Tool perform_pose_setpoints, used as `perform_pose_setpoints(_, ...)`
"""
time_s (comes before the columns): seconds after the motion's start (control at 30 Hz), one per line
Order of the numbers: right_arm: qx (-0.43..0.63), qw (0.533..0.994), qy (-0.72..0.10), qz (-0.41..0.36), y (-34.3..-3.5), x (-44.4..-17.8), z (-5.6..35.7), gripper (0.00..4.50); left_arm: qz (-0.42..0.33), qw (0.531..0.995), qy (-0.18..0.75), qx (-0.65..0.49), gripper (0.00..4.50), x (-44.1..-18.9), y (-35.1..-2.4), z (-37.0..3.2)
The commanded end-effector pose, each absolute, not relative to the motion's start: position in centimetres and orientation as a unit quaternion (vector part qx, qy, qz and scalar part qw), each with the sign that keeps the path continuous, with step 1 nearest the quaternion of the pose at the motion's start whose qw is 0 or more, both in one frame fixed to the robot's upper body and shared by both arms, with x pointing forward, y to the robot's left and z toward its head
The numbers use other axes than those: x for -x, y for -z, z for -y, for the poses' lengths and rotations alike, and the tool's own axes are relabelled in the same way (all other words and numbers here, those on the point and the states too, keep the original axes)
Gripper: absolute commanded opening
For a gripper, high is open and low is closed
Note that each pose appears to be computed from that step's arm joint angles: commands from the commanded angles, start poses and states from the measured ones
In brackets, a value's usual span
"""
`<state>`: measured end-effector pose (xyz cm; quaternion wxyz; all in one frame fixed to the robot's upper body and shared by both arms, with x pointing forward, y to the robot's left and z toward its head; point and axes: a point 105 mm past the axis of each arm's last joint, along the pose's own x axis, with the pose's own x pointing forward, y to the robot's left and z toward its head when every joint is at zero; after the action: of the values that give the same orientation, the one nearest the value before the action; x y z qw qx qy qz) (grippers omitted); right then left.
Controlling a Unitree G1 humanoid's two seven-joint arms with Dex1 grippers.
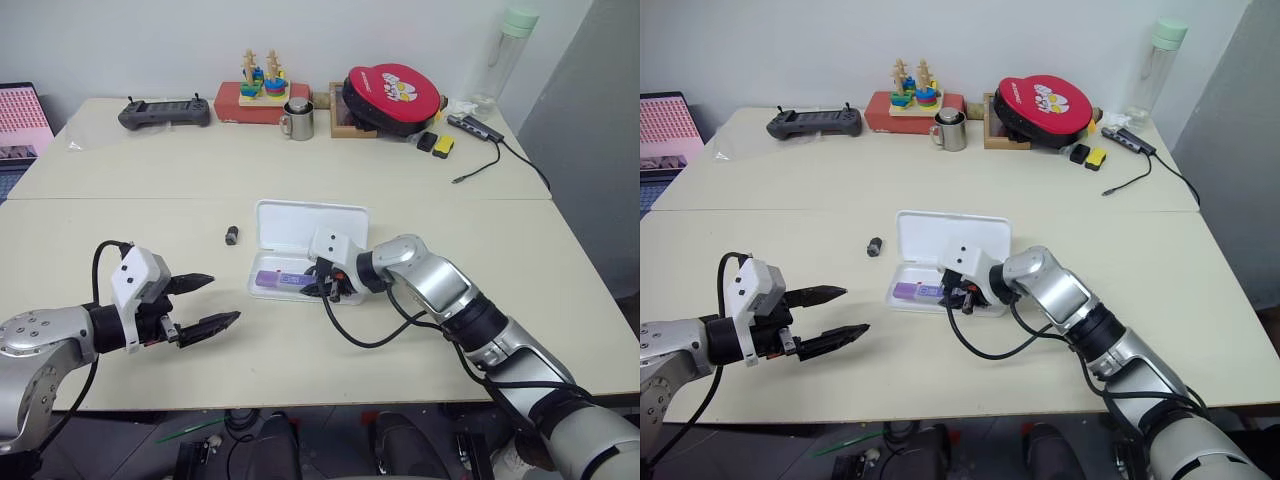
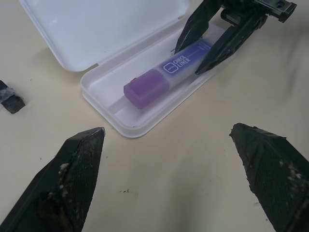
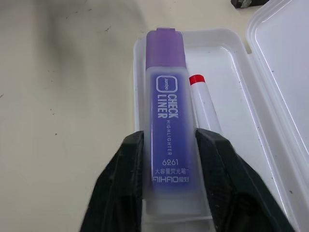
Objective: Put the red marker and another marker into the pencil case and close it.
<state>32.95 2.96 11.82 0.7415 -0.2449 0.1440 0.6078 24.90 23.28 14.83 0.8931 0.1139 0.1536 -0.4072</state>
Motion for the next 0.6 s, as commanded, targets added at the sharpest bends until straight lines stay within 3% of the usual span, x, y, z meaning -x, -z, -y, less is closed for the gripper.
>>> perform_pose_setpoints(0.03, 0.243, 0.747, -0.609, -0.107, -13.9, -33.4, -3.4, 2.74, -0.121, 0.897, 0.41, -0.111, 4.5, -25.1, -16.0, -22.6)
perform_pose_setpoints(0.13, 0.233, 0.752, -0.608, -0.099, -14.6, -33.5, -3.4, 3.48, -0.104, 0.905, 0.399, -0.102, 4.5, -25.5, -16.4, -22.7)
perform_pose_setpoints(0.27, 0.201, 0.759, -0.616, -0.067, -16.6, -33.1, -3.0, 4.43, -0.037, 0.952, 0.297, -0.062, 4.5, -28.4, -18.5, -25.2)
perform_pose_setpoints(0.47, 0.107, 0.778, -0.619, 0.024, -21.6, -31.9, -2.5, 4.43, -0.049, 0.99, 0.122, -0.05, 4.5, -33.0, -17.7, -29.3)
perform_pose_setpoints(0.6, 0.111, 0.797, -0.593, 0.042, -22.8, -31.9, -2.4, 4.43, -0.072, 0.989, 0.128, -0.033, 4.5, -34.8, -16.1, -27.7)
